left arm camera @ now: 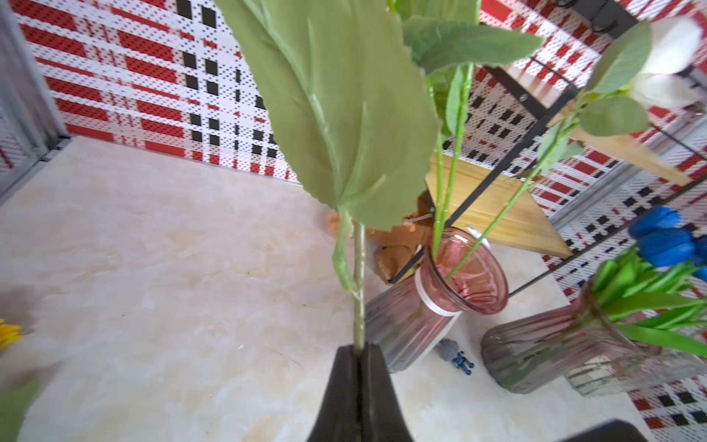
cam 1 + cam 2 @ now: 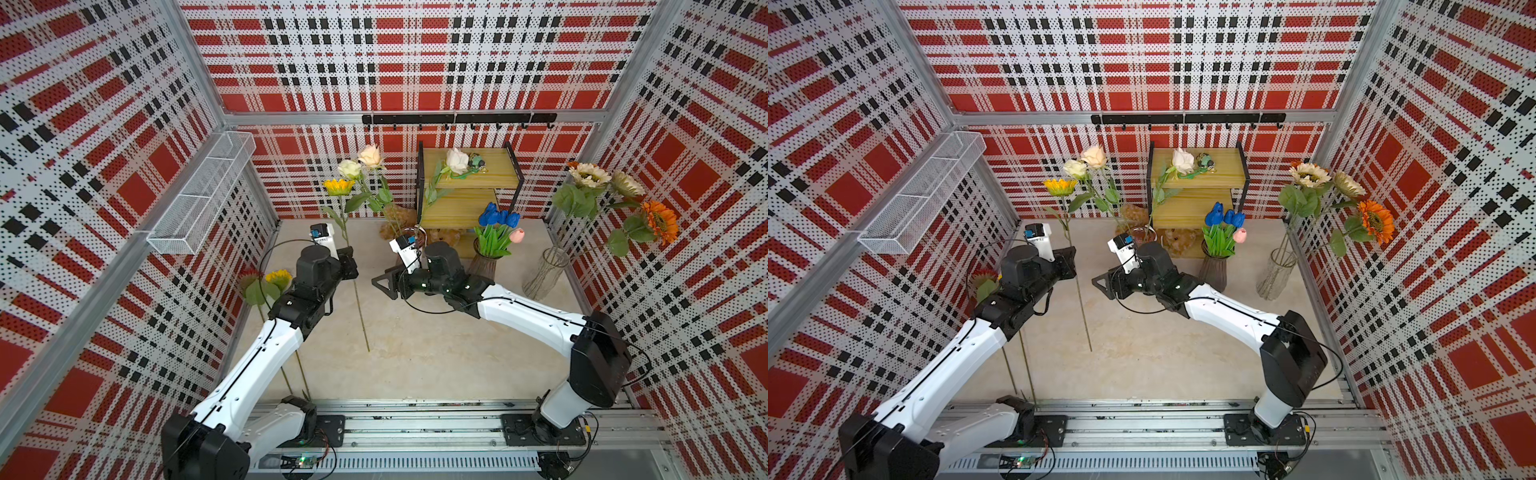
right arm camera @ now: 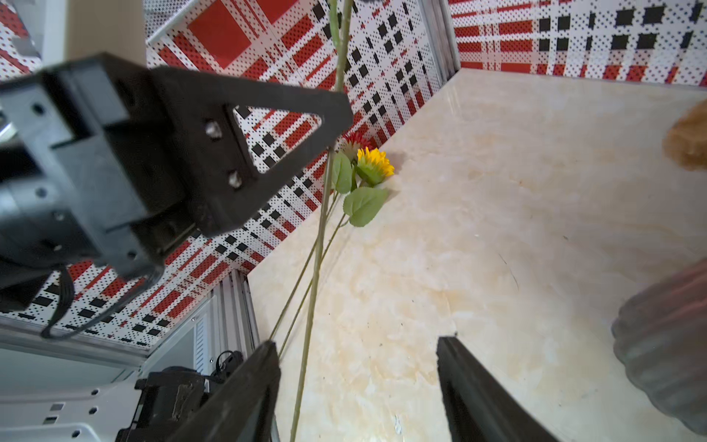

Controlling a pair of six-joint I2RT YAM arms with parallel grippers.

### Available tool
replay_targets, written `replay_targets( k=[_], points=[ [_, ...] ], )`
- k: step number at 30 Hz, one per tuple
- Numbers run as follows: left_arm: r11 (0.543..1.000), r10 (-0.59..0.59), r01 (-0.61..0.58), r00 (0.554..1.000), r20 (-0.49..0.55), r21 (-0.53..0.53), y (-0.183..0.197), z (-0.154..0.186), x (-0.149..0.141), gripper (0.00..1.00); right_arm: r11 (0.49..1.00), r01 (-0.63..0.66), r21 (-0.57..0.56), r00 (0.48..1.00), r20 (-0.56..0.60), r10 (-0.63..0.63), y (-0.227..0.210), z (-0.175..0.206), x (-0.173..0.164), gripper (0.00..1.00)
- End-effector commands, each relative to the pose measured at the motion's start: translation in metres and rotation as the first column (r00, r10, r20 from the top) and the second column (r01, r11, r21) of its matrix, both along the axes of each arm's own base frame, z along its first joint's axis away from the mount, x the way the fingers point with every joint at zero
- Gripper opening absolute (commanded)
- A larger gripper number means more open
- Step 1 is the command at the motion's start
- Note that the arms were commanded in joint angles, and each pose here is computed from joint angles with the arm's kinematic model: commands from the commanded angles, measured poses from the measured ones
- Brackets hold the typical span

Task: Arrange the flowers in different vases according to their variety
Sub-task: Insert the flower into the vase.

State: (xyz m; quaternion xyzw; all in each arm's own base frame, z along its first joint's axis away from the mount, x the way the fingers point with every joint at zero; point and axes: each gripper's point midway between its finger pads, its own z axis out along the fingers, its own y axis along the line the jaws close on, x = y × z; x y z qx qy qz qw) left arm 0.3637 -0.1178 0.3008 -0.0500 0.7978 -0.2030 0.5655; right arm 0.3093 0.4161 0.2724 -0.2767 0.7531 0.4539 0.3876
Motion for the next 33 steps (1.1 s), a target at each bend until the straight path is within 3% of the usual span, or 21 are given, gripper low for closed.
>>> replay_targets(
  k=[1, 14, 19, 22, 24, 26, 27, 29, 30, 33],
  points=[
    [0.993, -0.096, 0.102, 0.991, 0.092, -0.06, -0.017, 0.024, -0.009, 0.0, 0.996, -0.045, 0.077, 0.998, 0.038, 0.042, 0.018, 0.022, 0.003, 0.68],
    [0.979, -0.155, 0.169, 0.98, 0.125, -0.11, -0.029, 0.027, -0.017, 0.0, 0.99, -0.09, 0.107, 0.996, 0.022, 0.088, 0.043, 0.022, 0.013, 0.61],
    [0.976, -0.164, 0.18, 0.978, 0.131, -0.126, -0.032, 0.027, -0.019, 0.0, 0.989, -0.1, 0.113, 0.995, 0.019, 0.099, 0.05, 0.02, 0.013, 0.53],
    [0.975, -0.168, 0.184, 0.978, 0.127, -0.127, -0.033, 0.025, -0.02, 0.0, 0.987, -0.107, 0.121, 0.994, 0.021, 0.105, 0.053, 0.024, 0.013, 0.42],
    [0.976, -0.162, 0.177, 0.979, 0.121, -0.127, -0.032, 0.022, -0.02, 0.0, 0.986, -0.111, 0.128, 0.994, 0.029, 0.109, 0.055, 0.03, 0.013, 0.25],
    [0.979, -0.146, 0.16, 0.983, 0.115, -0.123, -0.029, 0.02, -0.019, 0.22, 0.985, -0.11, 0.132, 0.994, 0.031, 0.107, 0.056, 0.034, 0.012, 0.02],
    [0.981, -0.135, 0.148, 0.984, 0.114, -0.122, -0.027, 0.02, -0.018, 0.39, 0.985, -0.11, 0.136, 0.994, 0.031, 0.107, 0.056, 0.036, 0.012, 0.0],
    [0.986, -0.112, 0.124, 0.988, 0.105, -0.11, -0.022, 0.02, -0.016, 0.64, 0.984, -0.109, 0.14, 0.994, 0.031, 0.105, 0.055, 0.038, 0.011, 0.0],
    [0.99, -0.09, 0.1, 0.991, 0.102, -0.099, -0.017, 0.021, -0.015, 0.71, 0.984, -0.104, 0.142, 0.994, 0.034, 0.1, 0.054, 0.041, 0.01, 0.0],
    [0.997, 0.025, -0.02, 0.998, 0.064, -0.074, 0.01, 0.019, -0.009, 0.79, 0.99, -0.064, 0.124, 0.997, 0.038, 0.06, 0.048, 0.045, 0.014, 0.0]
  ],
)
